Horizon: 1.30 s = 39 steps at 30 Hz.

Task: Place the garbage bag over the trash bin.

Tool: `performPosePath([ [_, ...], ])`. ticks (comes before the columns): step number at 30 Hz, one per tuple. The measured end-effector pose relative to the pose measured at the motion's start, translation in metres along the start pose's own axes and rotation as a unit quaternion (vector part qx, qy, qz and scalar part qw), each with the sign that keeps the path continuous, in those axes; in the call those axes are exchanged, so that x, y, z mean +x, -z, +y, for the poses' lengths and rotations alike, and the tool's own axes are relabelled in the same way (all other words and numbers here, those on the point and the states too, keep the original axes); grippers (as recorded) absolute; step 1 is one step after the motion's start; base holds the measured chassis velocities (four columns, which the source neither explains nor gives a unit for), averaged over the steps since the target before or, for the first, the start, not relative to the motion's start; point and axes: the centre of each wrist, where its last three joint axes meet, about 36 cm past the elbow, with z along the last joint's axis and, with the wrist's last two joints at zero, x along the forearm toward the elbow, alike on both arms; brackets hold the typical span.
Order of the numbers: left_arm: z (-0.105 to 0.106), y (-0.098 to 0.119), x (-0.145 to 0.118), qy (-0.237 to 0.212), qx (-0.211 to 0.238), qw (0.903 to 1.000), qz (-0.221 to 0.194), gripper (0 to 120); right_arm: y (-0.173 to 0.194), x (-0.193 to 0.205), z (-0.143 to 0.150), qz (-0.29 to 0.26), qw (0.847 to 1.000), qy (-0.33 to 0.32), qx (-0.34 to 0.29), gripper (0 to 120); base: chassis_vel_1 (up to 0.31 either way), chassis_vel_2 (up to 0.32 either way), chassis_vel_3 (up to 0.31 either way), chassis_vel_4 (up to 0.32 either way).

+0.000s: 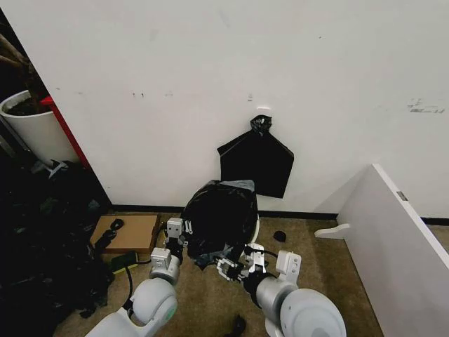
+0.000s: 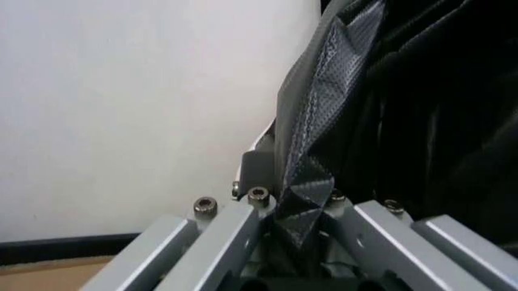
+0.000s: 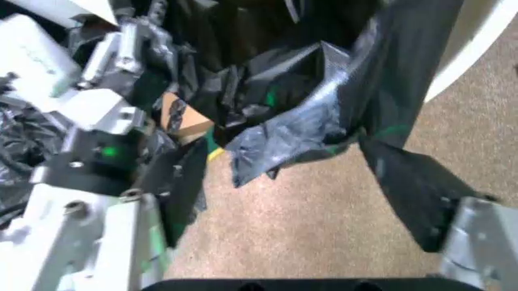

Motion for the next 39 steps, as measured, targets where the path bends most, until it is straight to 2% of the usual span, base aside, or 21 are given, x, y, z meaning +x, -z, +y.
performPosePath([
  [2, 0.000, 0.001, 0.000, -0.001, 0.001, 1.0000, -0.001, 1, -0.003, -0.004, -0.001, 0.000, 1.000, -0.009, 0.001, 75, 0.000, 0.000, 0.000, 0.000],
  [4, -0.001, 0.001, 0.001, -0.001, 0.001, 1.0000, -0.001, 1, -0.003, -0.005, -0.001, 0.000, 1.000, -0.012, 0.002, 71, 0.000, 0.000, 0.000, 0.000],
  [9, -0.001, 0.001, 0.003, -0.002, 0.003, 1.0000, 0.000, 1, -0.003, -0.011, -0.002, -0.007, 1.000, -0.024, 0.002, 49, 0.000, 0.000, 0.000, 0.000],
  [10, -0.001, 0.001, 0.003, -0.002, 0.003, 1.0000, 0.000, 1, -0.003, -0.011, -0.002, -0.007, 1.000, -0.024, 0.002, 49, 0.000, 0.000, 0.000, 0.000],
  [18, -0.001, 0.002, 0.001, -0.001, 0.004, 1.0000, -0.002, 1, -0.004, -0.013, -0.002, -0.007, 1.000, -0.024, 0.005, 16, 0.000, 0.000, 0.000, 0.000],
  [19, -0.001, 0.002, 0.001, -0.001, 0.004, 1.0000, -0.002, 1, -0.004, -0.013, -0.002, -0.007, 1.000, -0.024, 0.005, 16, 0.000, 0.000, 0.000, 0.000],
  [23, -0.001, 0.002, 0.001, 0.000, 0.007, 1.0000, -0.001, 1, -0.009, -0.016, -0.005, -0.010, 0.999, -0.032, 0.014, 0, 0.000, 0.000, 0.000, 0.000],
  [32, 0.004, 0.013, -0.008, 0.024, 0.045, 0.9987, 0.007, 1, -0.020, -0.013, -0.011, -0.002, 0.998, -0.054, 0.040, 0, 0.000, 0.000, 0.000, 0.000],
  [39, 0.008, 0.036, -0.014, 0.037, 0.112, 0.9927, 0.026, 1, -0.027, -0.015, -0.014, 0.010, 0.996, -0.066, 0.054, 0, 0.000, 0.000, 0.000, 0.000],
])
